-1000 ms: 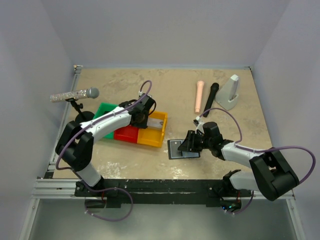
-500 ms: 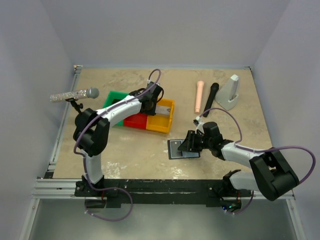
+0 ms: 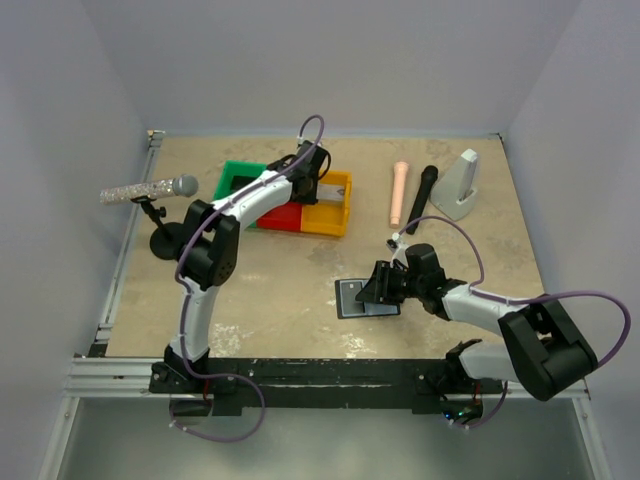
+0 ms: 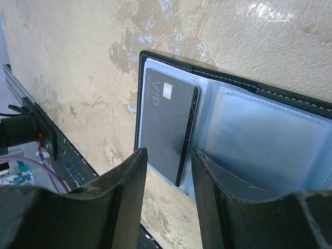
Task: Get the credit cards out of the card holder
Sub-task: Move the storage box to the center of the board.
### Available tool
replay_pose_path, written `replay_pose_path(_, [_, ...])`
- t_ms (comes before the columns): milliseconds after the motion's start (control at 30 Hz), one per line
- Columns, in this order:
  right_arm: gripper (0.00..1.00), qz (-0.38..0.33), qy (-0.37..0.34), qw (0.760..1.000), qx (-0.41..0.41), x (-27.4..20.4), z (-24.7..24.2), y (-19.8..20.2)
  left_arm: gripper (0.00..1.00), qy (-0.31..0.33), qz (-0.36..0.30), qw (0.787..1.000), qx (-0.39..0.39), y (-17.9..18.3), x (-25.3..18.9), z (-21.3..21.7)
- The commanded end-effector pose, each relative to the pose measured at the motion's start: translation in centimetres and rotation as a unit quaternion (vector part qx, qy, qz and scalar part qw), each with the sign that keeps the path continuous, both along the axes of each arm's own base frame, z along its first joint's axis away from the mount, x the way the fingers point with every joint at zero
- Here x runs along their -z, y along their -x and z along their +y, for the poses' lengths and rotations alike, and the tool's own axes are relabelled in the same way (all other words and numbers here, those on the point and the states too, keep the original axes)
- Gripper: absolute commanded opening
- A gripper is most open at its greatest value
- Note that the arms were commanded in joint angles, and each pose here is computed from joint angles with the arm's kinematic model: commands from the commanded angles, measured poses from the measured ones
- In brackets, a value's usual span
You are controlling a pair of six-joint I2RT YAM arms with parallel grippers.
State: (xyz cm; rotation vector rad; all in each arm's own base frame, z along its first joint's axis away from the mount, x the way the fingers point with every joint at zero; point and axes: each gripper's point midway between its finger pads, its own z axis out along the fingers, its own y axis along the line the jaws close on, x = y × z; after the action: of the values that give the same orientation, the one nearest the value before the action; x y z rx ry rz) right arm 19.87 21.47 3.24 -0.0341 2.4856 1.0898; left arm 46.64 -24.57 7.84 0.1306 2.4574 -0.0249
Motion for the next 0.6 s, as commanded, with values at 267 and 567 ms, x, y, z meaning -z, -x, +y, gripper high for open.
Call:
replay_pose_path(267, [0.45, -0.01, -0.008, 1.0, -0.006, -0.6, 0.4, -0.6, 0.35, 0.063, -0.092, 0.993, 0.024, -2.2, -7.7, -1.9])
replay_pose_path(567, [0.45, -0.01, -0.003, 1.0, -0.002, -0.3, 0.2, -0.7, 0.79, 0.119, -0.13, 0.984, 0.033, 1.2, -14.2, -1.8])
